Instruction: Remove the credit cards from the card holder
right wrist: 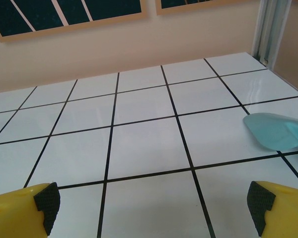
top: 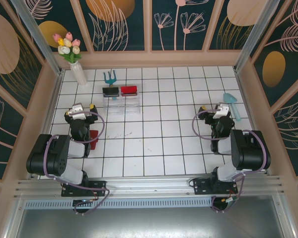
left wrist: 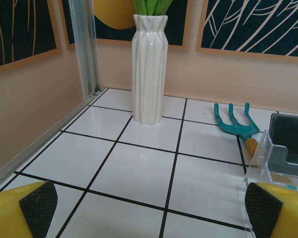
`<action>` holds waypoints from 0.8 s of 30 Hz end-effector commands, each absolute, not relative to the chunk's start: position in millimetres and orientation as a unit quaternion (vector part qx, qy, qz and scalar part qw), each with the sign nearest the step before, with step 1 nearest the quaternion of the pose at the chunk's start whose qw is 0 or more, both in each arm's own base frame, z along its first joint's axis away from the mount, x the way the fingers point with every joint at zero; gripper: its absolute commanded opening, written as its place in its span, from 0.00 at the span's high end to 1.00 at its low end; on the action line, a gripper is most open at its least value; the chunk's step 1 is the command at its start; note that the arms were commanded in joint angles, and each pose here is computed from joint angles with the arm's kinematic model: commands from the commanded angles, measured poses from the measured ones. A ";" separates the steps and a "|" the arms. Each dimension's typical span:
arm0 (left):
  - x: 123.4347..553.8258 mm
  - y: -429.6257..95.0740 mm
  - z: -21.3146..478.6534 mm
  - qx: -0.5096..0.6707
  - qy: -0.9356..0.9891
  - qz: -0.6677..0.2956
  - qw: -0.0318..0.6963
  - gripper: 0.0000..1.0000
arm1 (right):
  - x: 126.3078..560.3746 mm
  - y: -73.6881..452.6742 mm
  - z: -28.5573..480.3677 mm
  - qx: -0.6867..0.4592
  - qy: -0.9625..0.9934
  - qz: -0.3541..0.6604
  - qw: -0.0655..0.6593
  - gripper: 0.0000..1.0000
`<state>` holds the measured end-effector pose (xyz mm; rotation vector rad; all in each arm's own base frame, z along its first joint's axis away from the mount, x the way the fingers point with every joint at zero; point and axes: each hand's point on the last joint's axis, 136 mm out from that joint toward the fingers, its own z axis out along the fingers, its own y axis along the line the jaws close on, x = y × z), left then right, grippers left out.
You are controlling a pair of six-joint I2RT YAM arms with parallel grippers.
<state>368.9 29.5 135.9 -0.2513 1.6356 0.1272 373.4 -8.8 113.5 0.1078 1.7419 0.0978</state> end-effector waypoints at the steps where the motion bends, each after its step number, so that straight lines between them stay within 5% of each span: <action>1: 369.8 28.9 139.6 -0.106 0.721 0.054 0.683 0.01 | 378.3 -5.6 119.8 0.036 0.758 0.046 0.649 0.01; 12: 378.8 35.3 155.0 -0.123 0.733 0.068 0.665 0.01 | 384.9 -18.1 132.1 0.069 0.765 0.026 0.640 0.01; 24: 388.3 53.4 236.1 -0.287 0.764 0.029 0.577 0.01 | 395.1 -47.0 225.1 0.276 0.750 0.113 0.590 0.01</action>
